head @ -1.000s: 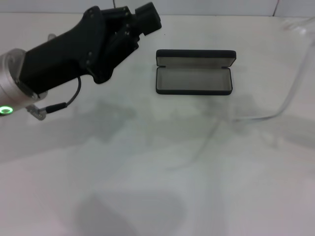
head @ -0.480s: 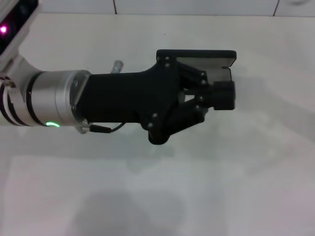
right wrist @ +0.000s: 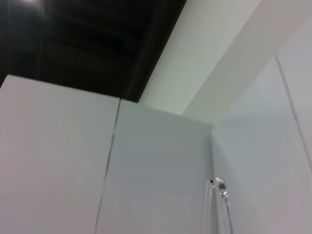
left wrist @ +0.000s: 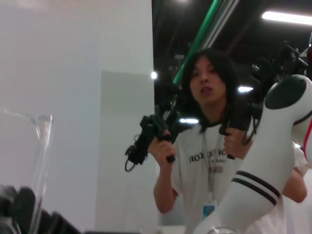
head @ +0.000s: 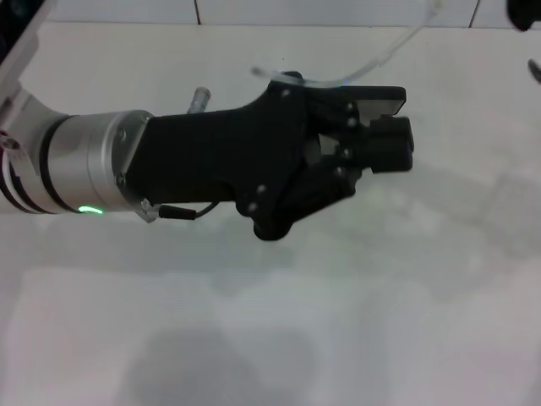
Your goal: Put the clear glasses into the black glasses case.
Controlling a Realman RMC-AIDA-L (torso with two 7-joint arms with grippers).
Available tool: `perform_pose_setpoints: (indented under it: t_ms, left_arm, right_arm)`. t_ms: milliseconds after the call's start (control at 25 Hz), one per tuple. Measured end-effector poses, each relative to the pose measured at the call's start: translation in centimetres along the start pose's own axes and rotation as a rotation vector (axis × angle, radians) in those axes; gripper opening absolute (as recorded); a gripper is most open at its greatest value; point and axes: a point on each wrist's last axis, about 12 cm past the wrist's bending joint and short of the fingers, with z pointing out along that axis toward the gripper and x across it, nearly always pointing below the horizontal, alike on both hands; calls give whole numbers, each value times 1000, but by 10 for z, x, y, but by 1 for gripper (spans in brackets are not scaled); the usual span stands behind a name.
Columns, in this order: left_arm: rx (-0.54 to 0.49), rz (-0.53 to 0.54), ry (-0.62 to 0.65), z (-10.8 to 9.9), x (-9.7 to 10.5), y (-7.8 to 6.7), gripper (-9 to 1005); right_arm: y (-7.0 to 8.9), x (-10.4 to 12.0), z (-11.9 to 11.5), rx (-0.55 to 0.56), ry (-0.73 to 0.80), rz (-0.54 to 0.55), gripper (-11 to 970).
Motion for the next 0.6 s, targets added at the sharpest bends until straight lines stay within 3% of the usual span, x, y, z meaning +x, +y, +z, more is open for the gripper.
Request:
perform_pose_setpoints:
  t_ms: [600]
  left_arm:
    - [-171,11,-188,-18,-5,-1,60]
  right_arm:
    - [9,22,21,-132,167,-3,65]
